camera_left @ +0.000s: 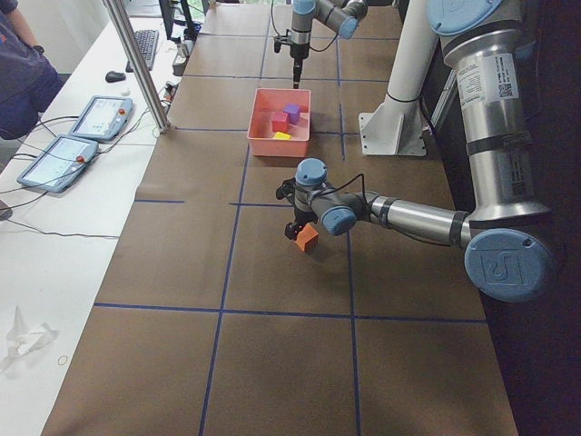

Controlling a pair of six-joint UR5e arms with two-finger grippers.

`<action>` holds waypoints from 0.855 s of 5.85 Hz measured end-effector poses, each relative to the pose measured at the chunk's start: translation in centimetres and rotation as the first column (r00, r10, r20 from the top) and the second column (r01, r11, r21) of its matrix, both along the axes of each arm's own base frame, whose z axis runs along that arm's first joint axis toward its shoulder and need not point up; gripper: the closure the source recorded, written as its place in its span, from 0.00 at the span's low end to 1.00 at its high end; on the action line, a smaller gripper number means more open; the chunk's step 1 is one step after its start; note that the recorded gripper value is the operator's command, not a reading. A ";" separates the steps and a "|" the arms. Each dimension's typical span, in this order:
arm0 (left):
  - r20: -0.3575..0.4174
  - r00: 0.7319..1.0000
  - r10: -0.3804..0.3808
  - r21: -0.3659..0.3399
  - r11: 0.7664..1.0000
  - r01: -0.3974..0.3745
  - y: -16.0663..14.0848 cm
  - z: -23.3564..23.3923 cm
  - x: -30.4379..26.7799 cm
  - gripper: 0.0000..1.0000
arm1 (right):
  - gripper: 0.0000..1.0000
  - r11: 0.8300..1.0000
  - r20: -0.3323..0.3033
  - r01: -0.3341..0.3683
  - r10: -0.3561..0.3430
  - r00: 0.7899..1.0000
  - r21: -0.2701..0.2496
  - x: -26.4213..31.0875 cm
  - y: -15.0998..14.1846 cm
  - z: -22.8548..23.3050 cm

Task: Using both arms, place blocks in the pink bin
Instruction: 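Grasp the orange cube with the left gripper while the right gripper withdraws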

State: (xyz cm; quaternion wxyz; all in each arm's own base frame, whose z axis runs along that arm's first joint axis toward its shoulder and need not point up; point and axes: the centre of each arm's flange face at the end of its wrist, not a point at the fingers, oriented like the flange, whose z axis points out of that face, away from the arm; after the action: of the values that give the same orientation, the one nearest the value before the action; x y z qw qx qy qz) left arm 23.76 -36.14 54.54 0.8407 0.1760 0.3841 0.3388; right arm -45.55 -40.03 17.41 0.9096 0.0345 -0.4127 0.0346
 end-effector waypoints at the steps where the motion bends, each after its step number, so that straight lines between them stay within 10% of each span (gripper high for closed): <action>1: 0.000 1.000 0.020 -0.013 1.000 -0.020 0.1 0.4 1.2 0.00 | 0.00 1.000 -0.002 -0.001 0.001 1.000 -0.001 0.2 0.1 0.3; 3: 0.013 0.999 0.042 -0.036 0.998 -0.042 0.1 1.7 2.9 0.09 | 0.00 1.000 -0.002 -0.001 0.001 1.000 -0.002 0.3 0.1 0.5; 5: 0.021 0.999 0.048 -0.054 0.997 -0.047 -0.5 2.5 3.8 0.68 | 0.00 1.000 -0.005 0.000 0.000 1.000 -0.004 0.3 0.1 0.7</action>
State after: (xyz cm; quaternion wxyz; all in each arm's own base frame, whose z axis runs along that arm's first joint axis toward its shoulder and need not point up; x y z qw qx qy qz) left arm 27.51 -36.68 57.04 0.8410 0.1403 0.3878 0.3502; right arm -45.29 -39.90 18.14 0.9106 0.0326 -0.4104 0.0351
